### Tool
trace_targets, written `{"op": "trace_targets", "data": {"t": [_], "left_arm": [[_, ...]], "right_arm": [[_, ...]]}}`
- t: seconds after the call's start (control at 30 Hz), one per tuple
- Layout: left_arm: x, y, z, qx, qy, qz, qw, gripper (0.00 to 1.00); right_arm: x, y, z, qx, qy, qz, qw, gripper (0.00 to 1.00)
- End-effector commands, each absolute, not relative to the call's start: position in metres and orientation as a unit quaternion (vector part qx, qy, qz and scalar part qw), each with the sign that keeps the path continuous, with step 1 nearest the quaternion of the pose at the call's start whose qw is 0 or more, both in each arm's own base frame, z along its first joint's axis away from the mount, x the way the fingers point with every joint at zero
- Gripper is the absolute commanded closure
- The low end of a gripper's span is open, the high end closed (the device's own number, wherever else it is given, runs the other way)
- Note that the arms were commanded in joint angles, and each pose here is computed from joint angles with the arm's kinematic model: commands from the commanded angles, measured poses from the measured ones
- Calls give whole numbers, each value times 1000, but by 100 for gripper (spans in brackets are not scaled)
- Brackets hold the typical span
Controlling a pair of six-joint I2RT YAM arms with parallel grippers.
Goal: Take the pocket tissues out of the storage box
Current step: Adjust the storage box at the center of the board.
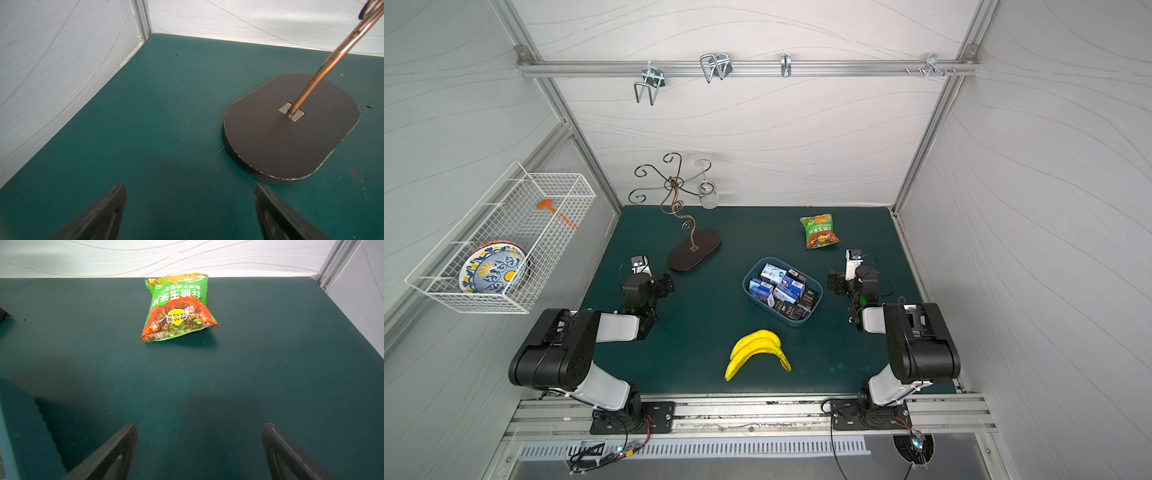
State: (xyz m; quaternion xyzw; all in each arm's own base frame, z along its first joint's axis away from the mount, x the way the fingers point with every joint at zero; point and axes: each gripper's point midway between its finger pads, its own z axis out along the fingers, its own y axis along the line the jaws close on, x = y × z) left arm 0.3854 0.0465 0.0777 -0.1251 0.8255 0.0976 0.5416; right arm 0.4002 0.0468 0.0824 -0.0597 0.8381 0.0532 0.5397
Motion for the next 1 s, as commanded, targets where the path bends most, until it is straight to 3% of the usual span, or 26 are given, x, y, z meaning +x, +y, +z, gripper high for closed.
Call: {"op": "trace_targets", "data": {"t": [0.0,0.07,0.17,0.33,0.53,0.67,0.97], "left_arm": [[393,47,95,-131,807,84,570,5],[394,52,103,-138,800,96,576,9],[391,61,118,-160,816,146,536,6],[362,75,152,-211,793,204,534,4],[309,82,190,-344,798,232,438,10],[273,40,204,-361,819,205,397,13],[256,-108,174,-259,903,59,337,26]], "right_arm": [[402,46,82,-58,840,57,536,1],[406,52,92,-72,838,64,538,1],[417,52,110,-47,889,57,453,1],[400,72,133,-67,873,69,478,1],[373,79,165,-66,881,52,466,1],[356,80,169,-46,900,64,429,1],[338,94,144,-45,919,73,384,1]]}}
